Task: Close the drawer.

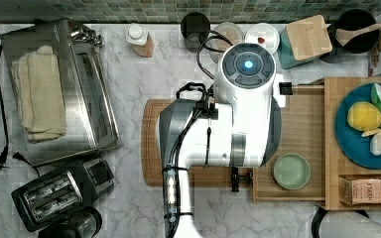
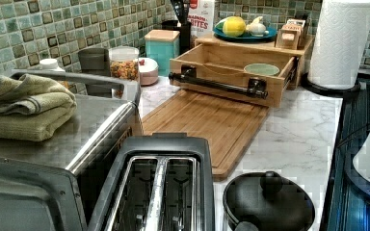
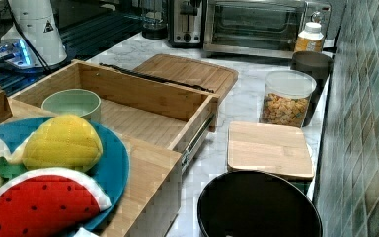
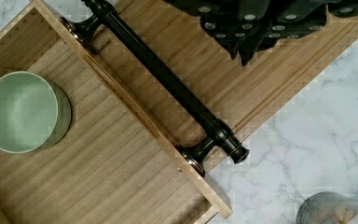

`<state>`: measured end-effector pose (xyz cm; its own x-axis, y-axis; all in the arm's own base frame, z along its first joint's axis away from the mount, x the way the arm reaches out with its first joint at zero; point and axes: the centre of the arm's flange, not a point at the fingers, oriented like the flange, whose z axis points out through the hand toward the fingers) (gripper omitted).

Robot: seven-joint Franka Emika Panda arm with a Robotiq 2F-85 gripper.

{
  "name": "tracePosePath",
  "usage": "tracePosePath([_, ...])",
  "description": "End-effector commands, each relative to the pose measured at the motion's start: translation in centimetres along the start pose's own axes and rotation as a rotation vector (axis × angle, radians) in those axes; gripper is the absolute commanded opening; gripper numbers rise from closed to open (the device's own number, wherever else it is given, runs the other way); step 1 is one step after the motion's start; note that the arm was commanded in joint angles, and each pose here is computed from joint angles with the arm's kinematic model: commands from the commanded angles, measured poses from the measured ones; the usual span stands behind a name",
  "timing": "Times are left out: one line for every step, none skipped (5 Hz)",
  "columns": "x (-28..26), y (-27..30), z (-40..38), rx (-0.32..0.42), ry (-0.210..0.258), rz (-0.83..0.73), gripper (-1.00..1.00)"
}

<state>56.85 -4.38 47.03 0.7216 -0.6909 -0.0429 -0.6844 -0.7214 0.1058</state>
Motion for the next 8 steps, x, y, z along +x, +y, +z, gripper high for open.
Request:
tracePosePath([-0.1, 0.2, 0.6, -0.010, -0.007, 0.000, -1.00])
tracePosePath([-1.0, -1.0, 2.7, -0.003, -0.020, -0.135, -1.00])
tracePosePath([-3.1, -1.7, 4.0, 0.053, 0.042, -0.253, -1.00])
tracePosePath([-5.8, -3.3, 4.5, 0.096, 0.069, -0.312, -1.00])
tracePosePath([-7.9, -5.2, 5.6, 0.136, 0.078, -0.392, -1.00])
tracePosePath([-9.1, -5.9, 6.9, 0.165, 0.087, -0.522, -1.00])
tracePosePath([-9.0, -6.1, 8.5, 0.130, 0.055, -0.614, -1.00])
tracePosePath([-9.4, -6.3, 10.0, 0.066, 0.095, -0.661, -1.00])
